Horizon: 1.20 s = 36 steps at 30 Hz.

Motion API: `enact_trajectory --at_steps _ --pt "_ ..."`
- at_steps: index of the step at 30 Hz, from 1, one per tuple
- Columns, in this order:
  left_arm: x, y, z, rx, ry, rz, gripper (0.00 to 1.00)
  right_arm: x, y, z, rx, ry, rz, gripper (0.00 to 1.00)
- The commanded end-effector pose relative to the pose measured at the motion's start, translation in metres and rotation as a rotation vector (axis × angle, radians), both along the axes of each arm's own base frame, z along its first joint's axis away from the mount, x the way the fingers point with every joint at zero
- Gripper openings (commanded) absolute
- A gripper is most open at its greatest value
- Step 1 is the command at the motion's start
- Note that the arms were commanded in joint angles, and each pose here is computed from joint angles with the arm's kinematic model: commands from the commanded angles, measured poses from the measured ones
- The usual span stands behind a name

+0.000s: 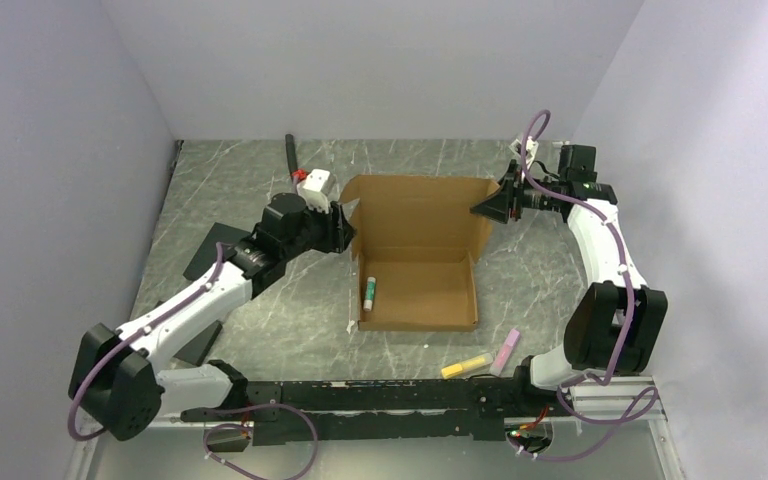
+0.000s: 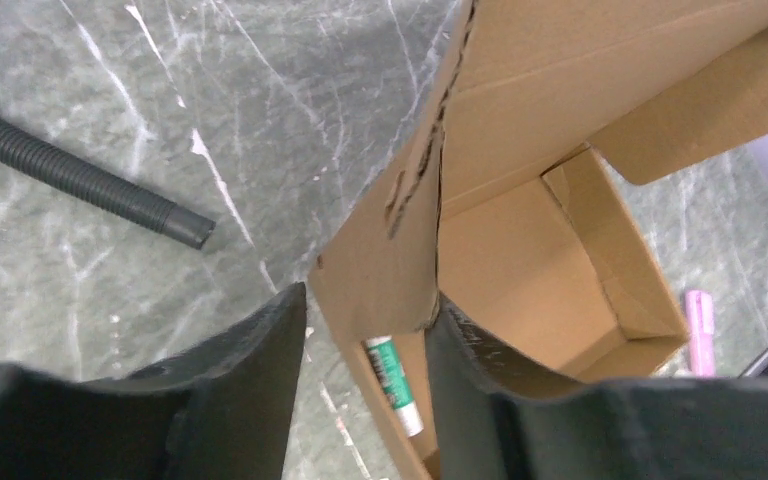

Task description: Fold the paper box

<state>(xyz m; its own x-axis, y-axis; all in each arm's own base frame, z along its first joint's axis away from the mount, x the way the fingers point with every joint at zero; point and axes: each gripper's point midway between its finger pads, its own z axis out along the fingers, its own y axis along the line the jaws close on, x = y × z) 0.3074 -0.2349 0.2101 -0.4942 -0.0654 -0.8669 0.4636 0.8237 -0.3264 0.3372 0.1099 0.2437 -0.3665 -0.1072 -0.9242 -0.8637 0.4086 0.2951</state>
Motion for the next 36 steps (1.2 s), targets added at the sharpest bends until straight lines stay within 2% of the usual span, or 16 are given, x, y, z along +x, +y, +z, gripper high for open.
enact_trajectory --at_steps 1,3,6,7,11,14,21,24,27,31,36 --pt "0.015 -0.020 0.020 -0.107 -0.050 -0.016 0.43 0.005 0.000 0.007 -0.036 -0.051 0.009 0.41" --pt "0.018 -0.024 0.019 -0.126 -0.050 -0.019 0.28 0.006 -0.001 0.007 -0.056 -0.054 0.001 0.43" --pt "0.022 -0.024 0.017 -0.125 -0.050 -0.003 0.03 0.008 -0.007 0.006 -0.100 -0.059 -0.024 0.51" --pt "0.023 -0.023 0.016 -0.113 -0.054 0.007 0.00 0.008 -0.008 0.008 -0.112 -0.060 -0.030 0.54" --pt "0.026 -0.012 0.018 -0.046 -0.098 0.060 0.00 0.006 -0.023 0.010 -0.180 -0.058 -0.086 0.72" --pt "0.029 0.000 0.021 0.020 -0.151 0.105 0.00 -0.002 -0.040 0.010 -0.228 -0.058 -0.123 0.79" --pt "0.033 0.017 0.023 0.132 -0.244 0.154 0.00 -0.044 -0.070 -0.014 -0.429 -0.048 -0.105 0.82" --pt "0.033 0.021 0.020 0.145 -0.256 0.169 0.00 -0.078 -0.070 -0.035 -0.526 -0.092 0.032 0.83" --pt "0.032 0.026 0.015 0.147 -0.257 0.186 0.00 -0.125 -0.071 -0.072 -0.646 -0.218 0.335 0.85" --pt "0.030 0.026 0.015 0.138 -0.257 0.187 0.00 -0.160 -0.080 -0.112 -0.760 -0.286 0.573 0.87" --pt "0.026 0.028 0.012 0.127 -0.248 0.190 0.00 -0.196 -0.082 -0.150 -0.844 -0.271 0.862 0.85"
